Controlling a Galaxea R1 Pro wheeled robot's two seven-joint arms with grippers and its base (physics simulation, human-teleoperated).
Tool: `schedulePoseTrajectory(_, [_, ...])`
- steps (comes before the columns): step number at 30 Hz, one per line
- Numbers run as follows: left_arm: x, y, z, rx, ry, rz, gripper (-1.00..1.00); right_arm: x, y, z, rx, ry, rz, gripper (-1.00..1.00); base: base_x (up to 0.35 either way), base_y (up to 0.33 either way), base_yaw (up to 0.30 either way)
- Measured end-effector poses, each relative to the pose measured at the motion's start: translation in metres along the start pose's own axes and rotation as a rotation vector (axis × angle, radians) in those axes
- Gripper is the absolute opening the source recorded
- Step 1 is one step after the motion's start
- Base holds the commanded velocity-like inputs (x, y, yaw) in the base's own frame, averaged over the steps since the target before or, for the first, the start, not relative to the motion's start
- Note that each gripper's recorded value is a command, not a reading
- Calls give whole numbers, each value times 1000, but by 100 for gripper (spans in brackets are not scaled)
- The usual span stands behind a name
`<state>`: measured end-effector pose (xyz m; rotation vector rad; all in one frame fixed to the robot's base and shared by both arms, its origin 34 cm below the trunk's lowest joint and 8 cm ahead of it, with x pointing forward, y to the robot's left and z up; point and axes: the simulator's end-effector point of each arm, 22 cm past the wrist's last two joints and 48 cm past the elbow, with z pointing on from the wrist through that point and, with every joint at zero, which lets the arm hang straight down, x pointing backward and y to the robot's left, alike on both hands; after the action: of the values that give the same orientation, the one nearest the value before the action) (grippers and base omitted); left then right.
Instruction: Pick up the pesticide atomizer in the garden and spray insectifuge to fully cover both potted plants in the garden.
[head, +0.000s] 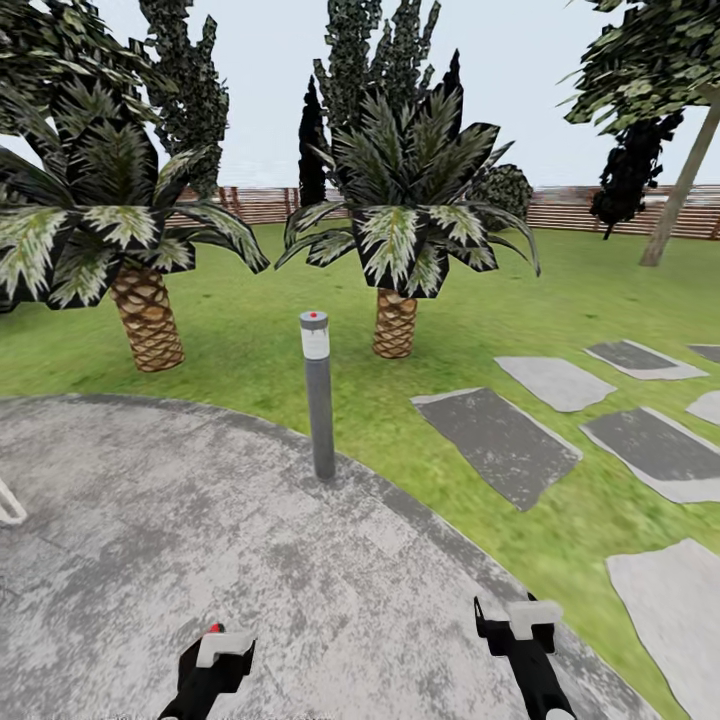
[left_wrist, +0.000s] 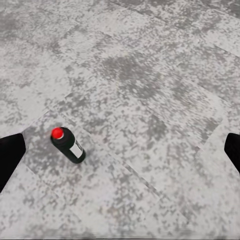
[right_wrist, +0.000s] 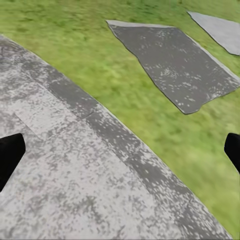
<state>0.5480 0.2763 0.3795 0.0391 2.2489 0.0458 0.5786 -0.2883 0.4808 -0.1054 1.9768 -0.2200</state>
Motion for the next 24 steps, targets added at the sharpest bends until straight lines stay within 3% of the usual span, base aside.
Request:
schedulePoseTrajectory(16, [2,1,0,-2,3,-1,100,2,0,0,-1,4,0,100,0,0,271])
schedulePoseTrajectory(24, [3,2,0,-3,4,0,100,2,0,0,-2,3,-1,100,0,0,48])
